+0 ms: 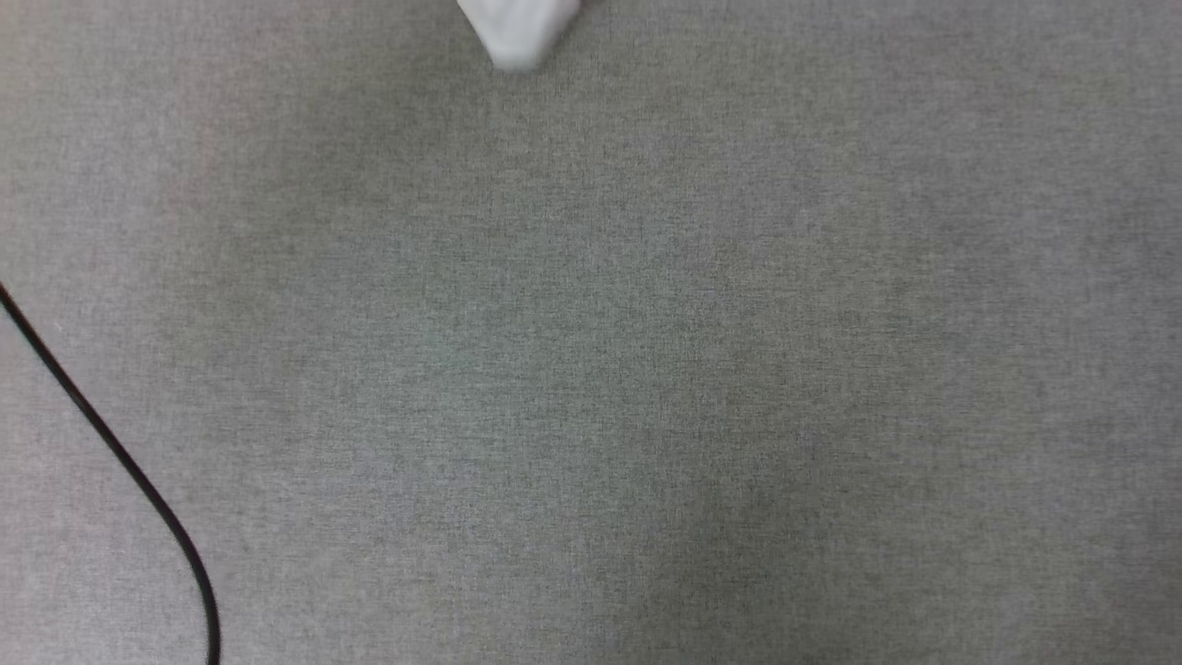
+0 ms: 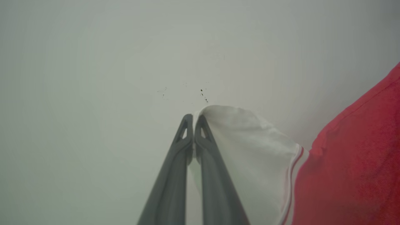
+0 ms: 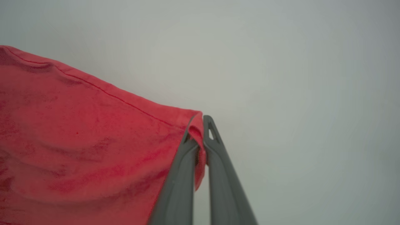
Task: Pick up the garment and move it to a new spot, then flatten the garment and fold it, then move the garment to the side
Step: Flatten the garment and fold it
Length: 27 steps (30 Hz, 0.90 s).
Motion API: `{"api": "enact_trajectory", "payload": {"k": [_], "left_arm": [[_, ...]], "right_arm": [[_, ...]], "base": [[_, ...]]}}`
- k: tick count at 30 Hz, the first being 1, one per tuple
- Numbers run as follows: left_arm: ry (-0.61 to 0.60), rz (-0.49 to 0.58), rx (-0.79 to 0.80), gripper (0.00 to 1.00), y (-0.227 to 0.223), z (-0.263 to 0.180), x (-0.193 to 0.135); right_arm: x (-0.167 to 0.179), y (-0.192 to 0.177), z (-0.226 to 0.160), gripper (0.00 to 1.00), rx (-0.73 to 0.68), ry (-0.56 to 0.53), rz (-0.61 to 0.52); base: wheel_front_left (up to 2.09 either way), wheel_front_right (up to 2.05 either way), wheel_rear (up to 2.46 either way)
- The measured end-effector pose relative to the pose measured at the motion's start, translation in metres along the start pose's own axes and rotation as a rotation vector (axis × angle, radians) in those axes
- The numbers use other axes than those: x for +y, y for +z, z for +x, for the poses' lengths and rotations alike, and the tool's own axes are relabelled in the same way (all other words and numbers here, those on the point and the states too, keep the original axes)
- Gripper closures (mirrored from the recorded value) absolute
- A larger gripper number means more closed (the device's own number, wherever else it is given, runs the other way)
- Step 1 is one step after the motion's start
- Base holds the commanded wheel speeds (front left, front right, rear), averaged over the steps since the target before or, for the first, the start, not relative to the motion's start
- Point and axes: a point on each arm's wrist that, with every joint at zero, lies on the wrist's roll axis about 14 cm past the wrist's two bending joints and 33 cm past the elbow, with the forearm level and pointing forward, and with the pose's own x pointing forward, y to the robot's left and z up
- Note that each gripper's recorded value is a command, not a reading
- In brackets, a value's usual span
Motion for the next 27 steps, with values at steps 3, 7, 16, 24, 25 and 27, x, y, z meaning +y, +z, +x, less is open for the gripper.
{"api": "enact_trajectory", "payload": {"k": [3,7,16,24,25,27], "left_arm": [[0.024,0.014,-0.002,1.00,-0.001,0.008,0.012],[0.026,0.012,0.010,1.00,-0.016,0.014,0.013],[-0.025,-0.076,0.189,1.00,-0.120,-0.011,-0.021],[-0.053,-0.190,0.356,1.00,-0.203,-0.087,-0.067],[-0.058,-0.207,0.383,1.00,-0.212,-0.101,-0.074],[-0.048,-0.248,0.431,1.00,-0.226,-0.130,-0.087]], "right_arm": [[-0.005,0.004,0.009,1.00,-0.016,-0.021,-0.019],[-0.003,-0.009,0.020,1.00,-0.007,-0.024,-0.001],[0.058,-0.107,0.024,1.00,0.137,0.093,0.066],[0.122,-0.184,-0.022,1.00,0.271,0.216,0.161],[0.128,-0.192,-0.031,1.00,0.289,0.230,0.170],[0.143,-0.207,-0.051,1.00,0.323,0.264,0.186]], "base": [[0.00,0.00,0.00],[0.00,0.00,0.00],[0.00,0.00,0.00],[0.00,0.00,0.00],[0.00,0.00,0.00],[0.00,0.00,0.00]]}}
